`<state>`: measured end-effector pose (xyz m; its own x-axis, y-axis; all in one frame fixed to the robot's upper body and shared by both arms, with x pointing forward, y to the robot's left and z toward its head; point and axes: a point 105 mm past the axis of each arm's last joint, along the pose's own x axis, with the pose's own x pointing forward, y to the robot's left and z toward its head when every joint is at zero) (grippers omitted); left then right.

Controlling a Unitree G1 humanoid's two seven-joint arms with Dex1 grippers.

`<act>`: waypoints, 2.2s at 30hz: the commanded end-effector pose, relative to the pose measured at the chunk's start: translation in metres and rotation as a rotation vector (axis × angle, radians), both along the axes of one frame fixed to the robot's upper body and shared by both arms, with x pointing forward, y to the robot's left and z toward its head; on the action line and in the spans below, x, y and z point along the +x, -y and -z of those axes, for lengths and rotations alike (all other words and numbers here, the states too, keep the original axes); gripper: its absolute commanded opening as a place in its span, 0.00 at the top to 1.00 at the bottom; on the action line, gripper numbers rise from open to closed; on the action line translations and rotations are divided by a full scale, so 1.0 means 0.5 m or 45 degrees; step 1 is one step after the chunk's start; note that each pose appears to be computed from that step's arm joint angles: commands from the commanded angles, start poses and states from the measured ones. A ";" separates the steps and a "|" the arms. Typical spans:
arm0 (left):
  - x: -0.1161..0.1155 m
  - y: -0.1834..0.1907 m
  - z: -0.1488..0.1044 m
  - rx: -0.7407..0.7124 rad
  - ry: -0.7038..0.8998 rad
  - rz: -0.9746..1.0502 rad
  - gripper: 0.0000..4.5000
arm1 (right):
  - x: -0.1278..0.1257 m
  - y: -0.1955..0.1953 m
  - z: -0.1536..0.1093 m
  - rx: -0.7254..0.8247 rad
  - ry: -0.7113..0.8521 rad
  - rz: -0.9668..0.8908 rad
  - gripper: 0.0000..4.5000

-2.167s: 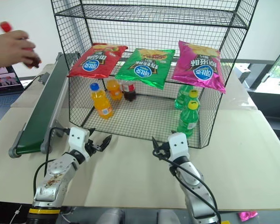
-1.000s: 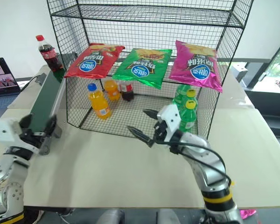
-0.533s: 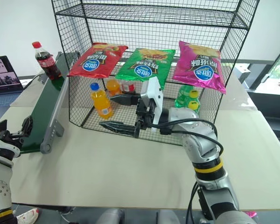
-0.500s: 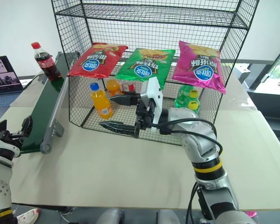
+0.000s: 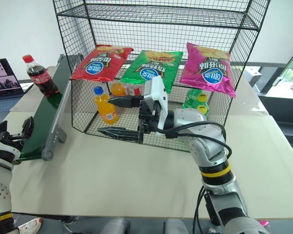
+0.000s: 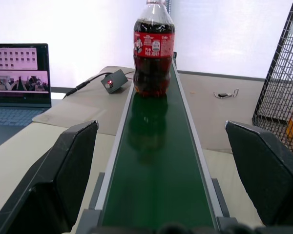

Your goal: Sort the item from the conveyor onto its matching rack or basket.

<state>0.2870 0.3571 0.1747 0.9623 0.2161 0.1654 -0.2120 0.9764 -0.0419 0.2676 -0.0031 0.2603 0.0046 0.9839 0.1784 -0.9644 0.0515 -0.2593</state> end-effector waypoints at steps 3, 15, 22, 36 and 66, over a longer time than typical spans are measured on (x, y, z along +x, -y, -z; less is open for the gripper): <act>0.001 -0.002 -0.027 0.044 0.040 0.000 0.02 | -0.013 0.000 -0.023 0.038 0.059 -0.022 0.00; 0.012 -0.007 -0.030 0.048 0.024 0.000 0.02 | -0.016 0.001 -0.026 0.043 0.062 -0.022 0.00; 0.017 -0.014 -0.033 0.054 0.020 -0.002 0.02 | -0.014 0.002 -0.026 0.045 0.060 -0.011 0.00; 0.006 0.002 -0.026 0.028 0.037 0.076 0.33 | -0.016 0.002 -0.026 0.047 0.055 -0.001 0.00; 0.173 0.487 0.030 0.130 0.009 1.057 0.33 | 0.044 0.120 0.189 -0.072 -0.139 1.128 0.00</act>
<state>0.3686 0.1160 0.1368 0.8209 -0.5689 0.0496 0.5701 0.8215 -0.0128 0.2931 -0.0629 0.1519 0.7725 0.6340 0.0350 -0.6212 0.7660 -0.1654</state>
